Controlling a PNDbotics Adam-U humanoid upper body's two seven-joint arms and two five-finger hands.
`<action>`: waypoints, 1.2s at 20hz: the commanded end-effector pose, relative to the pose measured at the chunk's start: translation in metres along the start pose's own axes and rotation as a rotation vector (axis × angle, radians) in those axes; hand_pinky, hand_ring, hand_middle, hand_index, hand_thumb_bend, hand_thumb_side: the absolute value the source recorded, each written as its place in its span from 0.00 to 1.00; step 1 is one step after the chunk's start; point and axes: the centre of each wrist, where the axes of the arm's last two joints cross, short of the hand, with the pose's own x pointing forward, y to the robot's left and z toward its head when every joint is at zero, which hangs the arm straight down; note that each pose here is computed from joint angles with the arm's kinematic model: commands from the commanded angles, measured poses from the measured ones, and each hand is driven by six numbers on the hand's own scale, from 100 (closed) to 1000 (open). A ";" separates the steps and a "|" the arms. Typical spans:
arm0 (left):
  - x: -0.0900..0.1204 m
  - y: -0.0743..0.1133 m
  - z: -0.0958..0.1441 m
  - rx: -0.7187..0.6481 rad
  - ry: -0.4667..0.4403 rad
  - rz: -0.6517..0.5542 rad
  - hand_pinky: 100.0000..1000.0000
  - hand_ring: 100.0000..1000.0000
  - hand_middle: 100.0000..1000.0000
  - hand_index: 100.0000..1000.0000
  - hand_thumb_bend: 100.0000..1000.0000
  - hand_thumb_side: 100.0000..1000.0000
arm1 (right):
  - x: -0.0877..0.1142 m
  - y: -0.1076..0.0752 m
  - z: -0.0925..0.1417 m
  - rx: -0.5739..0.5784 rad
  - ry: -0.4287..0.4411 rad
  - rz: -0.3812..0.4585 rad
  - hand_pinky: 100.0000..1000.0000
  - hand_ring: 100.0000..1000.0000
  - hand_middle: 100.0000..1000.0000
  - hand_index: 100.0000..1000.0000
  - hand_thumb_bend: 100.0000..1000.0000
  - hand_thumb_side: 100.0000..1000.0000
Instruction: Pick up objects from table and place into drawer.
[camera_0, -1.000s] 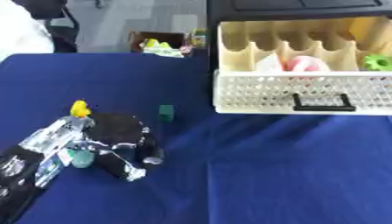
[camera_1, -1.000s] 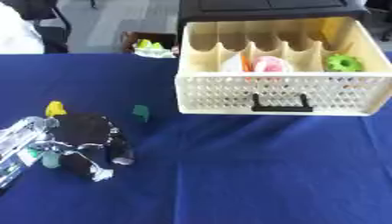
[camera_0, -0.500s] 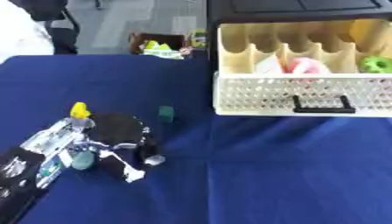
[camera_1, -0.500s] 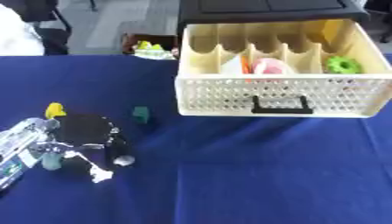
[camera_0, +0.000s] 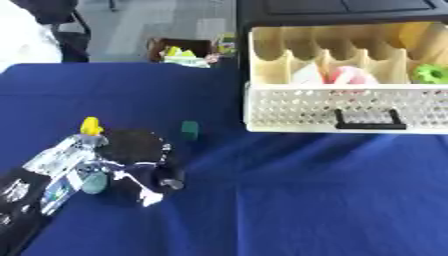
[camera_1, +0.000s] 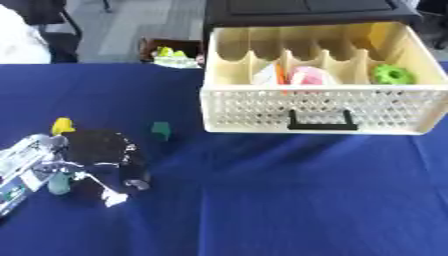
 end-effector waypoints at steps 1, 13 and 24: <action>-0.008 0.005 0.008 -0.003 0.029 -0.010 0.08 0.28 0.29 0.59 0.00 0.43 | 0.006 -0.004 -0.004 -0.001 -0.019 0.006 0.75 0.51 0.33 0.62 0.00 1.00; -0.008 0.007 0.006 0.015 0.020 0.019 0.00 0.22 0.22 0.52 0.00 0.25 | 0.005 -0.003 -0.003 -0.003 -0.012 0.002 0.76 0.51 0.33 0.61 0.00 1.00; -0.009 0.010 0.006 0.071 -0.005 0.008 0.00 0.18 0.18 0.51 0.00 0.17 | 0.004 -0.004 -0.002 -0.007 -0.005 -0.003 0.76 0.51 0.33 0.61 0.00 1.00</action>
